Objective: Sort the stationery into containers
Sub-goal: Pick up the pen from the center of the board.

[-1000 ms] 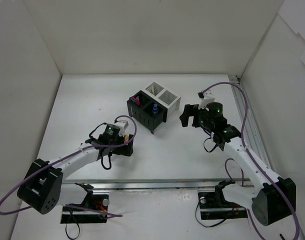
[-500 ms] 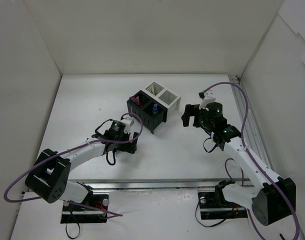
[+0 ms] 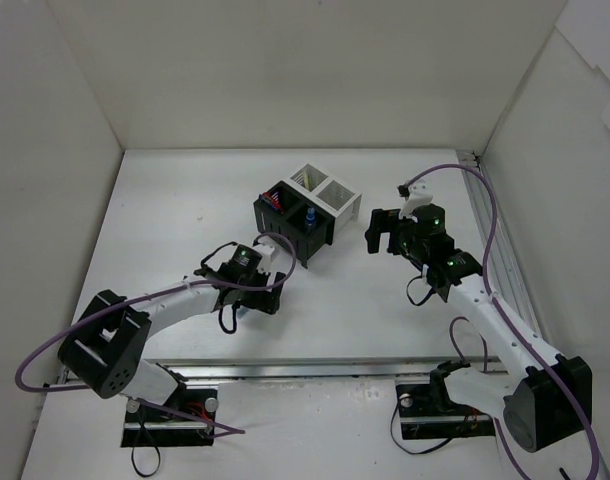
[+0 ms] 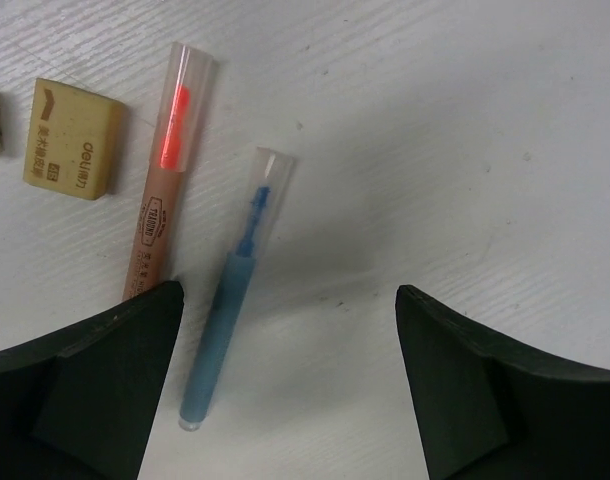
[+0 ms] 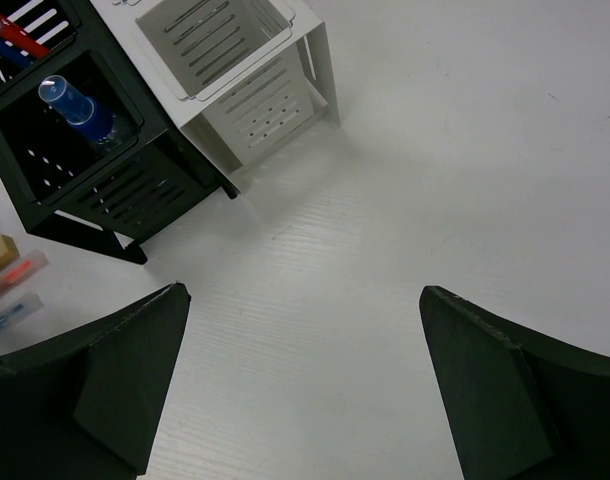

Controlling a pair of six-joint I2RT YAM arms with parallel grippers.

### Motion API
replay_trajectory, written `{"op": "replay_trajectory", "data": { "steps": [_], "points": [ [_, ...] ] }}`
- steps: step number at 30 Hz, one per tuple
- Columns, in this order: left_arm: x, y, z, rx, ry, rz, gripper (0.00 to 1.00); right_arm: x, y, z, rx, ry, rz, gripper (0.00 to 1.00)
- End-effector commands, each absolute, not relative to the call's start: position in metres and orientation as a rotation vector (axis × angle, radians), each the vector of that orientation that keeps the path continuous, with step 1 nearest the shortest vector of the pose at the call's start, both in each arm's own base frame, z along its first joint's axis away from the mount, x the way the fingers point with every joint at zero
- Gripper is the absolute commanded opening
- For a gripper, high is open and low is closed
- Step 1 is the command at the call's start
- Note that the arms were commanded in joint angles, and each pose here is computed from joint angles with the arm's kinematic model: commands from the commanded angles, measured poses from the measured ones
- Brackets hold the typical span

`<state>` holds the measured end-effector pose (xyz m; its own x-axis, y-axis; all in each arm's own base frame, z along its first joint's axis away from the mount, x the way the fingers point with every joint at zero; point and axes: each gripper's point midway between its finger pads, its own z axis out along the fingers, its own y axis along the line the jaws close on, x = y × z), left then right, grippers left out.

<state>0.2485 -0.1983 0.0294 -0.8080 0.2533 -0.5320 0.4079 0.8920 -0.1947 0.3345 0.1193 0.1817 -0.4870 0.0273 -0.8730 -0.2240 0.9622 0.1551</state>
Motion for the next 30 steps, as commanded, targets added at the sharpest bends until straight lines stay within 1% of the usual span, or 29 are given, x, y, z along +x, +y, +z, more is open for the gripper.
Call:
{"op": "replay_trajectory", "data": {
  "steps": [1,4,5,7,8,10,11,13,14,16,17,19,20,22,26,29,30],
  "points": [
    [0.26,-0.205,0.044,0.469,2.512,-0.418,0.82,0.34,0.118,0.207,-0.125,1.973,0.297,0.98],
    [0.261,-0.206,0.043,0.471,2.511,-0.417,0.78,0.34,0.118,0.208,-0.124,1.968,0.296,0.98],
    [0.262,-0.208,0.043,0.472,2.509,-0.422,0.73,0.339,0.119,0.207,-0.128,1.969,0.299,0.98],
    [0.263,-0.209,0.041,0.476,2.517,-0.426,0.67,0.339,0.117,0.208,-0.123,1.966,0.296,0.98],
    [0.26,-0.212,0.039,0.488,2.523,-0.433,0.61,0.339,0.117,0.208,-0.122,1.965,0.295,0.98],
    [0.261,-0.215,0.039,0.504,2.522,-0.428,0.55,0.338,0.117,0.21,-0.121,1.96,0.294,0.98],
    [0.259,-0.218,0.038,0.519,2.523,-0.426,0.49,0.337,0.116,0.209,-0.12,1.961,0.293,0.98],
    [0.259,-0.222,0.037,0.547,2.522,-0.425,0.41,0.337,0.116,0.211,-0.116,1.956,0.294,0.98],
    [0.256,-0.225,0.037,0.566,2.522,-0.425,0.34,0.337,0.115,0.211,-0.115,1.955,0.291,0.98],
    [0.256,-0.229,0.038,0.592,2.518,-0.421,0.27,0.336,0.114,0.212,-0.111,1.949,0.288,0.98],
    [0.255,-0.231,0.037,0.602,2.519,-0.414,0.2,0.336,0.112,0.212,-0.104,1.949,0.28,0.98],
    [0.256,-0.233,0.037,0.615,2.522,-0.401,0.12,0.335,0.111,0.214,-0.1,1.942,0.277,0.98],
    [0.256,-0.231,0.037,0.61,2.53,-0.382,0.03,0.335,0.11,0.213,-0.091,1.942,0.27,0.98],
    [0.257,-0.234,0.041,0.617,2.521,-0.379,0.0,0.334,0.109,0.214,-0.09,1.94,0.269,0.98],
    [0.257,-0.243,0.059,0.653,2.478,-0.393,0.0,0.333,0.103,0.214,-0.074,1.935,0.241,0.98],
    [0.268,-0.245,0.099,0.63,2.385,-0.398,0.0,0.332,0.099,0.219,-0.06,1.917,0.223,0.98],
    [0.27,-0.245,0.121,0.616,2.323,-0.416,0.0,0.332,0.097,0.222,-0.054,1.909,0.218,0.98]
  ]
}}
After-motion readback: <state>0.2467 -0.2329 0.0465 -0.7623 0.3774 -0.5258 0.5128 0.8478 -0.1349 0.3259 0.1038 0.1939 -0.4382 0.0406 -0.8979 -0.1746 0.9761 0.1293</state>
